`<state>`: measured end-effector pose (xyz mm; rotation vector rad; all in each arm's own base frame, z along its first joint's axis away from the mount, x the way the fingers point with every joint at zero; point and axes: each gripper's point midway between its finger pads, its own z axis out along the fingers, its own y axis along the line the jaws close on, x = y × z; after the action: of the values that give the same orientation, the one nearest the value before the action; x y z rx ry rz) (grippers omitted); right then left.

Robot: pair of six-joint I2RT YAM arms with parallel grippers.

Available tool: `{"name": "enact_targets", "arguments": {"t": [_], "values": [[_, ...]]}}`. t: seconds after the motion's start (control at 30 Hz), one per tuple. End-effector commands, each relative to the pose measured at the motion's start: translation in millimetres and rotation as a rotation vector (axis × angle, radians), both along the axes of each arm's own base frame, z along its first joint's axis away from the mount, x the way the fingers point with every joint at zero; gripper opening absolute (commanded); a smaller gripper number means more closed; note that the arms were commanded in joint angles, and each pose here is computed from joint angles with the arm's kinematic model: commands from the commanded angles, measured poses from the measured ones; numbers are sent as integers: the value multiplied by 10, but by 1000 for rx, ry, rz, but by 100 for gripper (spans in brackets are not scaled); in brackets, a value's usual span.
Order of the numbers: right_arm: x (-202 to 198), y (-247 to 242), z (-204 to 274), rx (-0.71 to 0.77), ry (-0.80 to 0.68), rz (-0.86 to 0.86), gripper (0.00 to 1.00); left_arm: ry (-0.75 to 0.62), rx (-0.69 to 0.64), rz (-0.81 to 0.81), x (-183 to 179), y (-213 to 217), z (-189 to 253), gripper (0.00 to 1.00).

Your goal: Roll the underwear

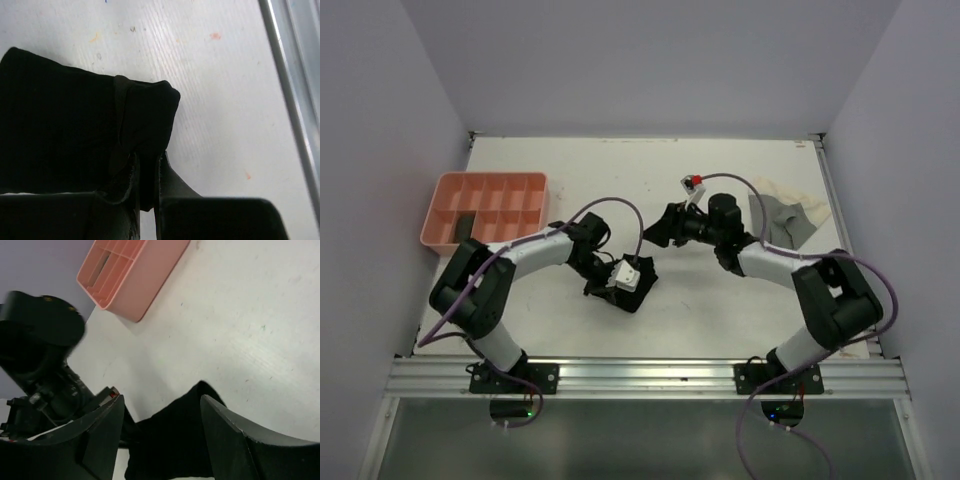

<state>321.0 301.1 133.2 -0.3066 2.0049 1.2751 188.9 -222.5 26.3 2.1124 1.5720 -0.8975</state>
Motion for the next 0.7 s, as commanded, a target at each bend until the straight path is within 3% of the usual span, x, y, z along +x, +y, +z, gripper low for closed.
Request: {"name": "enact_targets", "arguments": {"t": [0.0, 0.07, 0.27, 0.47, 0.67], "values": [[-151, -321, -72, -260, -68, -6, 66, 419, 259, 127, -584, 259, -184, 0], [-243, -420, 120, -279, -120, -18, 65, 527, 319, 197, -597, 223, -219, 0], [-687, -702, 316, -322, -161, -17, 61, 637, 423, 391, -237, -14, -329, 0], [-1046, -757, 368, -388, -191, 45, 58, 672, 451, 486, -21, -183, -399, 0], [-1346, -462, 151, -613, -299, 230, 58, 604, 593, 615, 154, -134, -595, 0]]}}
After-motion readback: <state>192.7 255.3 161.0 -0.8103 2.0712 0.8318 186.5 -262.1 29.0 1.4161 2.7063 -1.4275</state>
